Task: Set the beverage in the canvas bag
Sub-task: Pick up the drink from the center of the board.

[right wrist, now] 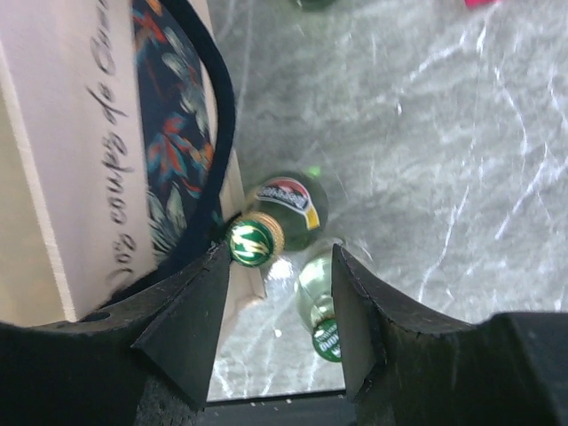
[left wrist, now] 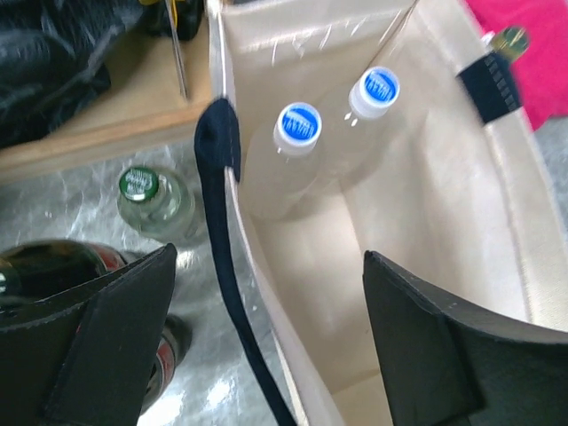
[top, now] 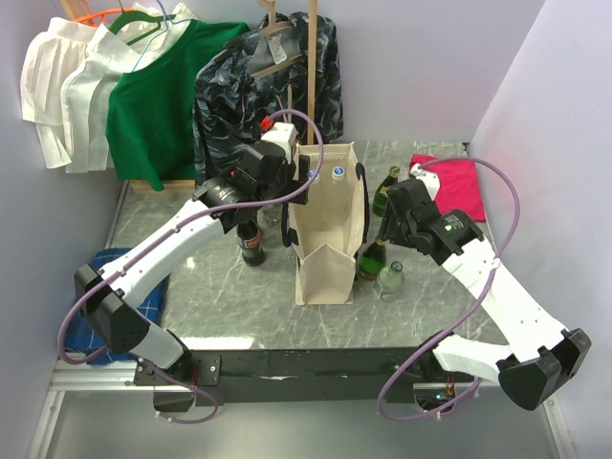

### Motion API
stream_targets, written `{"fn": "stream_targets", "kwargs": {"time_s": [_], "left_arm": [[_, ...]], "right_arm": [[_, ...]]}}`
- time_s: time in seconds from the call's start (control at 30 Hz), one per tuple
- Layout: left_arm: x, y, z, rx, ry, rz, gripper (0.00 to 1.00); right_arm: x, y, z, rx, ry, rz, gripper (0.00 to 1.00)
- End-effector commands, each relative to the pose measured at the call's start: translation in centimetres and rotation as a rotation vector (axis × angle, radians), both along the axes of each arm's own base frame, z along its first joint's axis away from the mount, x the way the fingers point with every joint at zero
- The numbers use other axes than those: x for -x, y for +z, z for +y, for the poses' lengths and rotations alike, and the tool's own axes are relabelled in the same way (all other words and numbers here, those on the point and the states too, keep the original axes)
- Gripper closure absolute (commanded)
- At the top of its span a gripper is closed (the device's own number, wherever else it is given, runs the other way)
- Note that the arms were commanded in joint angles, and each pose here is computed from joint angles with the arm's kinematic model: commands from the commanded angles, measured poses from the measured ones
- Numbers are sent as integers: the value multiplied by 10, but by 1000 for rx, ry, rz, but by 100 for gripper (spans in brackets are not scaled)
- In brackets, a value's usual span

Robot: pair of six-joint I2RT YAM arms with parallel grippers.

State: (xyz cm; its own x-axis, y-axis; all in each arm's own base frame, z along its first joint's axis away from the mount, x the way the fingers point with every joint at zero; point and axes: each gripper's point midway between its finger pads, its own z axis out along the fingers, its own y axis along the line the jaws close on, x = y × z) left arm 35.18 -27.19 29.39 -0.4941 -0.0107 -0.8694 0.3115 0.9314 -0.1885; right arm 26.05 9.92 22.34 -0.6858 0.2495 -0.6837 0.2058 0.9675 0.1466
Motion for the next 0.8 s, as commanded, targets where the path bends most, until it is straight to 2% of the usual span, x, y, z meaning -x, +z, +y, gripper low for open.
{"fn": "stream_targets", "kwargs": {"time_s": [0.0,0.53,0.77], "left_arm": [[10,3,5,15,-3,14,11],[11,-13,11,-5,35,46,13],[11,-16,10,-3,39,53,13]], "right_arm": [[6,-8,-3,-19,-13,12,43],[-9,-18,12,-41,23,11,45],[-11,-35,16,-26,32,58,46]]}}
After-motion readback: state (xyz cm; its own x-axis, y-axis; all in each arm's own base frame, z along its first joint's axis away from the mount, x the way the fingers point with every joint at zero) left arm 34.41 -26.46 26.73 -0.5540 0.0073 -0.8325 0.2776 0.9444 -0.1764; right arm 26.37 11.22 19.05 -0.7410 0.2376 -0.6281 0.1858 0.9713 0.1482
